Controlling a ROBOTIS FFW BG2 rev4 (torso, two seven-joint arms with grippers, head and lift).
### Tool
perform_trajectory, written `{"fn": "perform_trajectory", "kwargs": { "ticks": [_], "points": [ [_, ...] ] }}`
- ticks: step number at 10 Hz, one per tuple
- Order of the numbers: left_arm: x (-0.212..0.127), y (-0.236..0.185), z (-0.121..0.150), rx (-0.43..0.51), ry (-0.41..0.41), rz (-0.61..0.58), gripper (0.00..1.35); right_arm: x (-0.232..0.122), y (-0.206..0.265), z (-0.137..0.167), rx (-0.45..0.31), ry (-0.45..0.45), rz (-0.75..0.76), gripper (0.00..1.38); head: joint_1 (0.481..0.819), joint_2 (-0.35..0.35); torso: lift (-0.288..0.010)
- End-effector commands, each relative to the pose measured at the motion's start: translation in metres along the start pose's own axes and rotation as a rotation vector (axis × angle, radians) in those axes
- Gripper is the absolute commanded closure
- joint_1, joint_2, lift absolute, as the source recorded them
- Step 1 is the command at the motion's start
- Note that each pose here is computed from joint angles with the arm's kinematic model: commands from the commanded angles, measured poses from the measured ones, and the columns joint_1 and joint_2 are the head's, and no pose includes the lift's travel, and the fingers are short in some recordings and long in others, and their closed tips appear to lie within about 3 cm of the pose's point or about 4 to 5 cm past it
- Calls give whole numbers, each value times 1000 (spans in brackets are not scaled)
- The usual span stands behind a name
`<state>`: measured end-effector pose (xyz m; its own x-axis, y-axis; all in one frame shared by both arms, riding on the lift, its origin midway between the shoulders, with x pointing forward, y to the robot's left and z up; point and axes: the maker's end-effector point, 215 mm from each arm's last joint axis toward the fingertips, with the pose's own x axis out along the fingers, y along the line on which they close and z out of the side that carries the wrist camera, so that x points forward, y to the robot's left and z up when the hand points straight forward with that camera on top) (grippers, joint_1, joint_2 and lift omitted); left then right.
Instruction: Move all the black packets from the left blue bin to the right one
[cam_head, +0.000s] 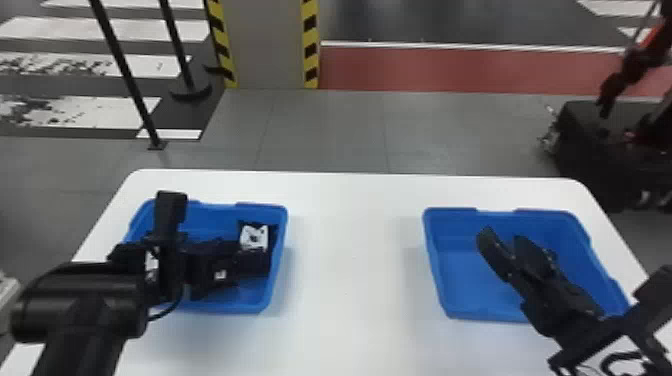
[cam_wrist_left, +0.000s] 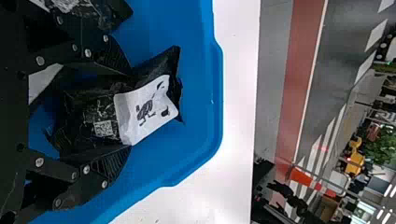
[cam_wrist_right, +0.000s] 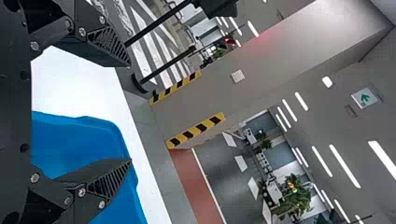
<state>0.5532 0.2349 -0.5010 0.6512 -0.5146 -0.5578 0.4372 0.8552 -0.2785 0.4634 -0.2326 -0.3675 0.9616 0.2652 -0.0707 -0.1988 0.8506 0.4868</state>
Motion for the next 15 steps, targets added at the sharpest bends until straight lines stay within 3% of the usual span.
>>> {"fn": "perform_trajectory", "kwargs": {
  "ticks": [1,2,9,12,15],
  "points": [
    [2,-10,9,14,-35,-32,1118,-2,0,-4,6,6,-2,326,695,7,-110],
    [-1,-16,9,11,-38,-42,1208,-3,0,-5,10,10,0,326,695,-2,-110],
    [-127,-115,25,87,-131,-120,1205,4,47,-10,63,17,108,326,695,12,-110],
    [-128,-183,46,79,-211,-303,1205,13,82,-17,99,44,198,326,695,3,-110],
    [-114,-225,65,58,-291,-471,1205,24,103,-27,145,75,288,329,695,-14,-110]
  ]
}}
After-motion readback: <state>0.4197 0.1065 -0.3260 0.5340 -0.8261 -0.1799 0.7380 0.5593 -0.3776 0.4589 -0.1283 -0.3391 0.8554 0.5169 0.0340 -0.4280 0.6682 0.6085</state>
